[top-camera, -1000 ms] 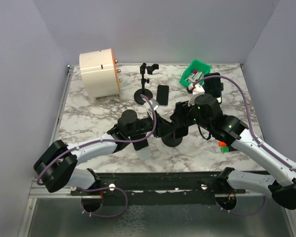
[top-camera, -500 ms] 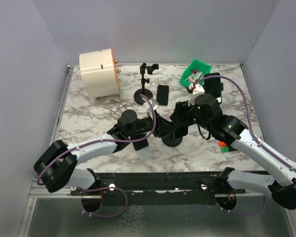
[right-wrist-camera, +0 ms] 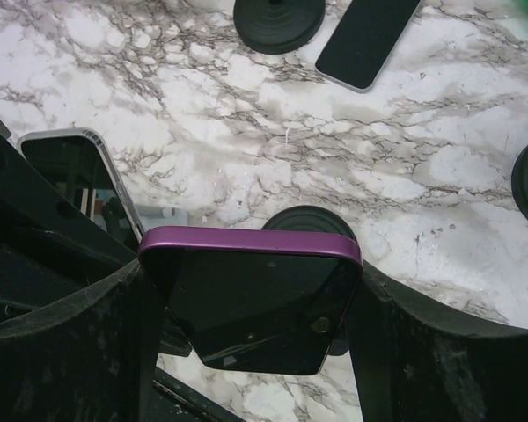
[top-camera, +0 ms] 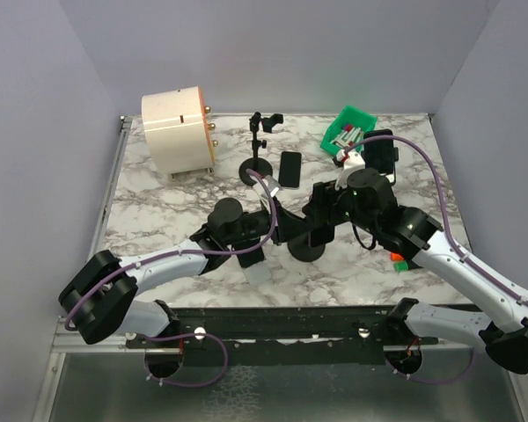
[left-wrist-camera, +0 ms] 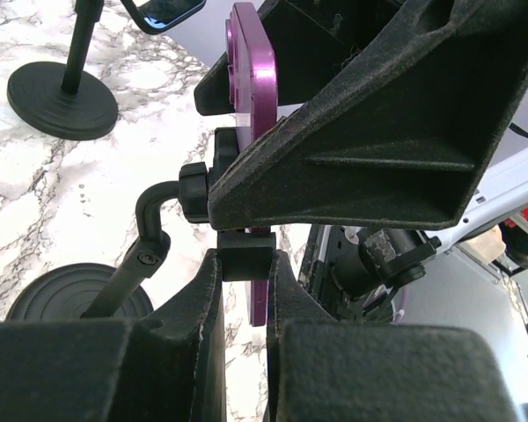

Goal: Remove the phone from the phone stand

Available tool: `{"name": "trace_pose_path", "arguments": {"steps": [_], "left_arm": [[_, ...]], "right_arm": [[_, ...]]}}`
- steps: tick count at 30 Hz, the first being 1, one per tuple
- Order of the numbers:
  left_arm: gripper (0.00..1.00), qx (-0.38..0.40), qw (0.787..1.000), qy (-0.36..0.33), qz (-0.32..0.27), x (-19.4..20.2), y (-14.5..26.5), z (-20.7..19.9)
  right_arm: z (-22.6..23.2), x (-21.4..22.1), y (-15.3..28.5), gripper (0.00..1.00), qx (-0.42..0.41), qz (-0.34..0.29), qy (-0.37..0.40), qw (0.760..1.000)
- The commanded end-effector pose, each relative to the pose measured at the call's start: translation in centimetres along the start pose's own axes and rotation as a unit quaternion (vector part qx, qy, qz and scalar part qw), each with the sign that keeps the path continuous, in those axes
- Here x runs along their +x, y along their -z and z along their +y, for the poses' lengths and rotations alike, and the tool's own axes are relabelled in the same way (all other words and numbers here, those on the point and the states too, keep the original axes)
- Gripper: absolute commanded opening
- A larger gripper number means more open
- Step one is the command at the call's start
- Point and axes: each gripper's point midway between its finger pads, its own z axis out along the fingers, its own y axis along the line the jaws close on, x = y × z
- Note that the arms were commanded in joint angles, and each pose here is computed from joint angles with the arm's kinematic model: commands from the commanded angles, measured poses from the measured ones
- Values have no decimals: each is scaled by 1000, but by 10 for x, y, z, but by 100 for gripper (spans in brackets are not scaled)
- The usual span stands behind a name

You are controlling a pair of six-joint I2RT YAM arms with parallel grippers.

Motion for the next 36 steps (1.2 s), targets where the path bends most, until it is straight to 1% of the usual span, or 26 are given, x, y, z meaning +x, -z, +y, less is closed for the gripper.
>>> {"name": "trace_pose_path", "arguments": {"steps": [1, 10, 17, 22, 25, 30, 32, 36], "left_arm": [[0, 24, 999, -20, -36, -15, 7, -16], [0, 8, 999, 11, -53, -15, 14, -5], [0, 11, 998, 25, -65, -20, 18, -3], [0, 17, 996, 41, -71, -22, 22, -2], [0, 29, 996, 51, -69, -21, 23, -3], [0, 47, 995, 58, -63, -18, 21, -7], [0, 48, 995, 59, -63, -18, 21, -7], [0, 49, 995, 60, -61, -16, 22, -7]], "right_arm": [[-3, 6, 4, 1, 2, 0, -2, 1000], [-3, 12, 14, 1, -9, 1, 4, 1000], [-16, 25, 17, 1, 18, 15, 3, 1000], [-17, 23, 22, 0, 18, 2, -1, 1000], [-11, 22, 23, 1, -1, -5, -4, 1000], [10, 18, 26, 1, -64, -23, -21, 997], [15, 18, 26, 0, -77, -24, -24, 996], [21, 9, 34, 1, -97, -45, -24, 994]]}}
